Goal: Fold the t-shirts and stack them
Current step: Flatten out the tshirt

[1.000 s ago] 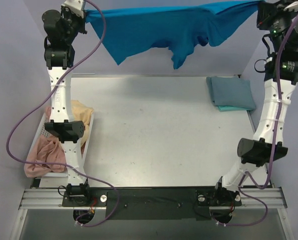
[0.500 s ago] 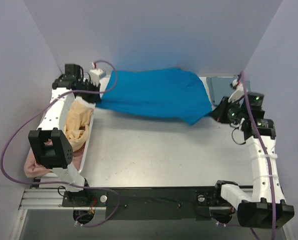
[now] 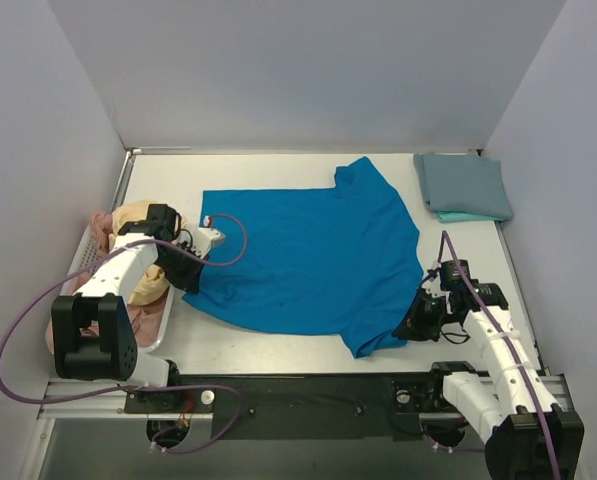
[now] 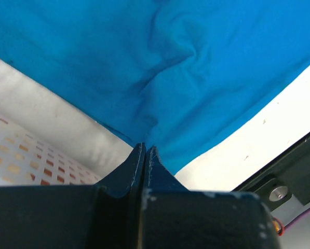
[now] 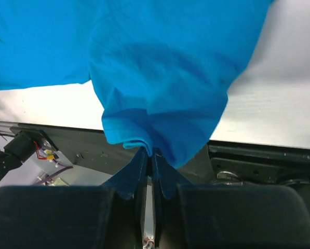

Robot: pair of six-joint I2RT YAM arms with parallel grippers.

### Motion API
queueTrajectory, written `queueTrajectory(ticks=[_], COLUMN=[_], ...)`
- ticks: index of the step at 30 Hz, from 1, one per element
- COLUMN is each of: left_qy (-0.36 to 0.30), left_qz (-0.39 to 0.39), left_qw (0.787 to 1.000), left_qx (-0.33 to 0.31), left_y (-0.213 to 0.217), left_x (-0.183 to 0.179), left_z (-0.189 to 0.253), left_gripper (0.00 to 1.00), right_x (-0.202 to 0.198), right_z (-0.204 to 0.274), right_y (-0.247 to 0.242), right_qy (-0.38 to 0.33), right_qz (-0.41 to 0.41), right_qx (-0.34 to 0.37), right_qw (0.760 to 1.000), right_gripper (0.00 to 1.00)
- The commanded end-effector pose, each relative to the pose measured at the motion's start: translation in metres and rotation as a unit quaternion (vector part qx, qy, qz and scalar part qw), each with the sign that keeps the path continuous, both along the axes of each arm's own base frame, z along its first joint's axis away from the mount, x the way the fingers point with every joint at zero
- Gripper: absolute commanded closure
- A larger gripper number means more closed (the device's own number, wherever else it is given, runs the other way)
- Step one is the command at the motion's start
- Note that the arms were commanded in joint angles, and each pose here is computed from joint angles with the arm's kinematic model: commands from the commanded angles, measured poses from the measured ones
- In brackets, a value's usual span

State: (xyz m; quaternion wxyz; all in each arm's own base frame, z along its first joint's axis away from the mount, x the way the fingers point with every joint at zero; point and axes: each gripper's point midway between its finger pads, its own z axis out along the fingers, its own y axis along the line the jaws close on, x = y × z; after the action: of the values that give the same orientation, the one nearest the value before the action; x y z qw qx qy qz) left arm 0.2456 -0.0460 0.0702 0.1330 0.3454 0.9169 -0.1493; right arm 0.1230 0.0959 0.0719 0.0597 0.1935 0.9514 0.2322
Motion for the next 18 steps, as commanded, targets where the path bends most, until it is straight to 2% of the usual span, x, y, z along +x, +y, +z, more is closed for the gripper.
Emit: queueTrajectory(ticks=[1,4,5,7,8,9,11,12,16,18], left_qy=[-0.024,-0.004,-0.001,0.021,0.039,0.035,0.026,0.003,-0.017,0.0], left_qz=[-0.05,-0.076,-0.095,-0.13,-0.147,-0.164,-0.189,-0.205,-0.274,-0.309], left_qw=[0.998,0.995,0.993,0.989,0.986,0.984,0.98,0.978,0.961,0.95], left_qx=[0.032,0.06,0.066,0.074,0.07,0.067,0.054,0.045,0.036,0.04], left_y=[0.013,0.025,0.028,0.031,0.03,0.028,0.019,0.009,-0.025,-0.037], left_x=[-0.016,-0.035,-0.041,-0.058,-0.07,-0.072,-0.077,-0.073,-0.083,-0.099], left_z=[0.015,0.014,0.013,0.012,0.014,0.019,0.032,0.042,0.052,0.038], left_gripper=[1.0,1.0,0.97,0.74,0.57,0.47,0.41,0.3,0.32,0.41], right_x=[-0.029,-0.034,-0.033,-0.033,-0.035,-0.036,-0.037,-0.037,-0.024,-0.022], right_z=[-0.001,0.003,0.005,0.008,0.008,0.008,0.008,0.008,0.015,0.016], right_y=[-0.008,-0.012,-0.013,-0.015,-0.015,-0.016,-0.019,-0.021,-0.024,-0.027], right_qy=[0.05,0.045,0.038,0.034,0.036,0.036,0.041,0.04,0.023,0.019], right_qz=[-0.043,-0.061,-0.069,-0.077,-0.077,-0.073,-0.069,-0.069,-0.071,-0.066], right_qx=[-0.024,-0.035,-0.036,-0.041,-0.042,-0.044,-0.055,-0.059,-0.064,-0.073], right_qw=[0.998,0.997,0.996,0.996,0.995,0.996,0.995,0.995,0.995,0.995], right_gripper=[1.0,1.0,1.0,1.0,1.0,1.0,1.0,1.0,1.0,1.0])
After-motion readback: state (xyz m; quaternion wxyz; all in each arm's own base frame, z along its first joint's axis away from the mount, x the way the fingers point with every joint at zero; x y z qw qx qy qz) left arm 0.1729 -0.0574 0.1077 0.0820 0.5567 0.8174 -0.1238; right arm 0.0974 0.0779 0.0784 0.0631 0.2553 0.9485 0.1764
